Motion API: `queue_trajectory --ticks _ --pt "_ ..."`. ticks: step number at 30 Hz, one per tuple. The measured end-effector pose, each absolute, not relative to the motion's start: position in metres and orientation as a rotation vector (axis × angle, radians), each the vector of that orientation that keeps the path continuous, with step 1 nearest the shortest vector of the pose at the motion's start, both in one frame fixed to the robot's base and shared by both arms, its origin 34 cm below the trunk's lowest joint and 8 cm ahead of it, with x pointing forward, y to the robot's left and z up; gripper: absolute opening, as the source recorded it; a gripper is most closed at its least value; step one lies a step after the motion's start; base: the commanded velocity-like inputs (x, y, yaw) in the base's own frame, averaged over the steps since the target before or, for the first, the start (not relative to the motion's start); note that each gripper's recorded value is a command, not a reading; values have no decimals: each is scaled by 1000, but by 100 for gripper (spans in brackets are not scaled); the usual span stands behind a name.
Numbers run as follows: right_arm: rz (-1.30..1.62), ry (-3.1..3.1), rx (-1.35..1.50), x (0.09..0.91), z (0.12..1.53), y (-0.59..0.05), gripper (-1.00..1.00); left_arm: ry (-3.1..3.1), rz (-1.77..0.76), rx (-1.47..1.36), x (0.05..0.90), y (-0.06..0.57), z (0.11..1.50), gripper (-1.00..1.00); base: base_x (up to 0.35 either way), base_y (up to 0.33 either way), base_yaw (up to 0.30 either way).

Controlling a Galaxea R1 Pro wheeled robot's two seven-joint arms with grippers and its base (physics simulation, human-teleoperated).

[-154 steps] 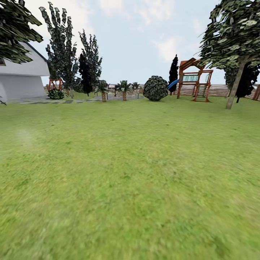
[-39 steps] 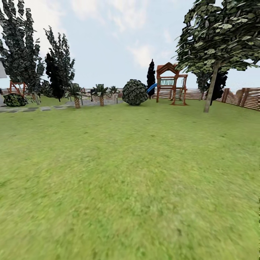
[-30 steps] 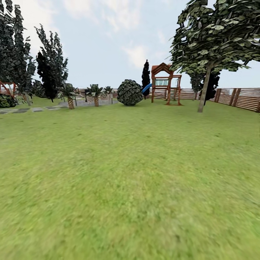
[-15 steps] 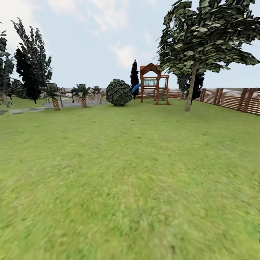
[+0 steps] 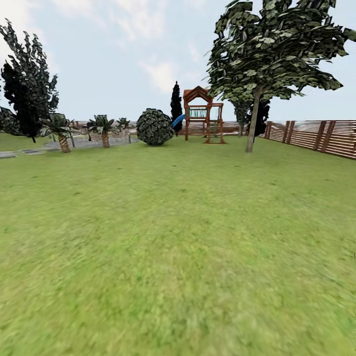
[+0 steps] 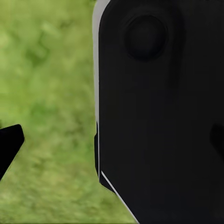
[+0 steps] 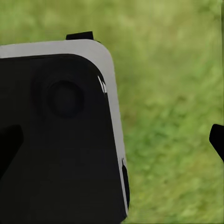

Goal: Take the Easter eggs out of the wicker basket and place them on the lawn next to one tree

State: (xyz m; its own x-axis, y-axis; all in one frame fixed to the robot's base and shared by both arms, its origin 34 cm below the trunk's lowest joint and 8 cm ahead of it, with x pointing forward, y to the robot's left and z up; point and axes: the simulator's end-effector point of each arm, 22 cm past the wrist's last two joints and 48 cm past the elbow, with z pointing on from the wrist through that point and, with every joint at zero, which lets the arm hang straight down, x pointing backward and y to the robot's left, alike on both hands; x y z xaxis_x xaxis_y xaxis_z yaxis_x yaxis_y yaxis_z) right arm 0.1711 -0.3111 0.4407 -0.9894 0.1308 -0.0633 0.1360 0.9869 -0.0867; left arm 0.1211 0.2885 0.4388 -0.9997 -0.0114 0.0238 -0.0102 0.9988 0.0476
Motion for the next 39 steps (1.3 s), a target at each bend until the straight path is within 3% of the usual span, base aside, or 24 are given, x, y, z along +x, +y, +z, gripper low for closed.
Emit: queue_trajectory --ticks 12,39 --pt "-140 3073 209 171 441 -311 100 -3117 -74 17 121 289 439 100 322 0 -264" --pt "-138 3071 207 172 441 -311 100 -3118 -76 18 122 290 439 100 322 0 -7"
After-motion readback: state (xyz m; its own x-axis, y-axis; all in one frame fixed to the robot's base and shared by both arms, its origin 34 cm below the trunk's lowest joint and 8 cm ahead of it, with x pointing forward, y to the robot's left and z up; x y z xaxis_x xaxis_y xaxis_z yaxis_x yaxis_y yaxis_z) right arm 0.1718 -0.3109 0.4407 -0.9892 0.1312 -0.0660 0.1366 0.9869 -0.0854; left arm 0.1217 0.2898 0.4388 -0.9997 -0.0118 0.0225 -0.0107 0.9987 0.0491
